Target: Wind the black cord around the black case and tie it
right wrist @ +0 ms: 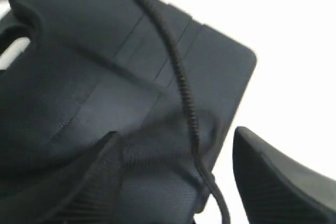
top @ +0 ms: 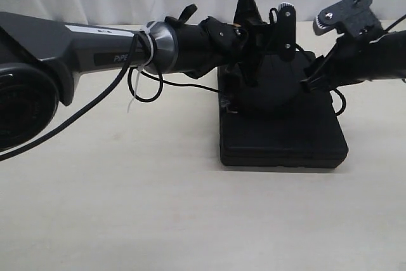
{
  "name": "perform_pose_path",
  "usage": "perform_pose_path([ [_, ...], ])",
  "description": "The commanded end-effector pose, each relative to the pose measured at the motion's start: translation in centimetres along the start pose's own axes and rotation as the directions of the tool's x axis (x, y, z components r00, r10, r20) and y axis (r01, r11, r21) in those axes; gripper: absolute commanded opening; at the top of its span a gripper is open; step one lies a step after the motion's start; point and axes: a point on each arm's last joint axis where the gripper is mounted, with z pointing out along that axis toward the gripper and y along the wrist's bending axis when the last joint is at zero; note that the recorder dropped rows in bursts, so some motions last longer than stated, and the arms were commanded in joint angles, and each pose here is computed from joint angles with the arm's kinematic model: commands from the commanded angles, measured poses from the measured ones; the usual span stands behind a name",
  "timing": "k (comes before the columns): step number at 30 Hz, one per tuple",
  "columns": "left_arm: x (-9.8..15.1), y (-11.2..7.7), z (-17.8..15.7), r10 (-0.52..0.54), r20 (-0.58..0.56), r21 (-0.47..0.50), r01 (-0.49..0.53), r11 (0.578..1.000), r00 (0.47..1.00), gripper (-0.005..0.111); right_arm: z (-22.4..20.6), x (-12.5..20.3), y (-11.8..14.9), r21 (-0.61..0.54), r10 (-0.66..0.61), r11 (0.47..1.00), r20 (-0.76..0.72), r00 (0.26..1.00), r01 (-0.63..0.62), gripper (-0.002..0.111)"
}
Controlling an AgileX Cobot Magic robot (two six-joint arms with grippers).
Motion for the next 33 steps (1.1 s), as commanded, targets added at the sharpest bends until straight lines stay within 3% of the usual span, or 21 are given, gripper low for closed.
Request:
perform_pose_path([
  [1, -0.2, 0.5, -0.1, -0.026, -0.001, -0.020, 0.026, 0.999, 1.000, 0.000, -2.9, 0.1, -1.4, 0.038, 0.065, 0.997, 0.035, 0.997, -0.066, 0.058],
  [6, -0.4, 0.5, -0.2, -0.026, 0.013, -0.003, 0.026, 1.000, 1.000, 0.000, -4.3, -1.0, -1.8, 0.073, 0.182, 0.978, 0.142, 0.973, -0.194, 0.058],
  [10, -1.2, 0.8, -0.9, -0.069, 0.061, 0.050, 0.066, 0.997, 0.996, 0.000, -1.9, -0.9, -0.4, 0.075, 0.105, 0.991, 0.124, 0.987, -0.115, 0.056],
  [16, -2.8, 2.6, -2.5, -0.132, 0.115, 0.057, 0.127, 0.990, 0.984, 0.000, 1.9, 0.7, -0.1, 0.113, 0.094, 0.988, 0.080, 0.992, -0.103, 0.054],
  [23, -4.7, 1.5, -4.0, -0.139, 0.263, 0.294, 0.058, 0.954, 0.955, 0.000, 2.0, 0.0, -0.9, 0.189, 0.132, 0.968, 0.175, 0.976, -0.165, 0.052],
  [25, -5.0, 1.5, -4.3, -0.145, 0.285, 0.325, 0.047, 0.945, 0.947, 0.000, 2.0, 0.0, -1.0, 0.187, 0.144, 0.966, 0.178, 0.973, -0.177, 0.033],
  [26, -5.1, 1.6, -4.5, -0.144, 0.286, 0.319, 0.048, 0.947, 0.947, 0.000, 2.0, 0.1, -0.9, 0.185, 0.142, 0.967, 0.175, 0.974, -0.175, 0.013],
  [27, -5.1, 1.7, -4.5, -0.144, 0.286, 0.316, 0.048, 0.948, 0.947, 0.000, 2.0, 0.1, -0.9, 0.185, 0.143, 0.967, 0.173, 0.975, -0.174, 0.005],
  [29, -5.0, 2.3, -4.5, -0.225, 0.243, 0.296, 0.149, 0.943, 0.943, 0.000, 2.0, 0.2, -1.0, 0.186, 0.148, 0.966, 0.173, 0.974, -0.180, 0.004],
  [31, -5.0, 3.0, -5.1, -0.223, 0.225, 0.291, 0.153, 0.944, 0.948, 0.012, 2.0, 0.3, -1.2, 0.190, 0.184, 0.958, 0.173, 0.968, -0.216, 0.004],
  [33, -4.4, 2.9, -5.6, -0.193, 0.168, 0.356, 0.123, 0.926, 0.967, 0.040, 1.9, 0.6, -1.9, 0.206, 0.223, 0.944, 0.173, 0.959, -0.257, 0.004],
])
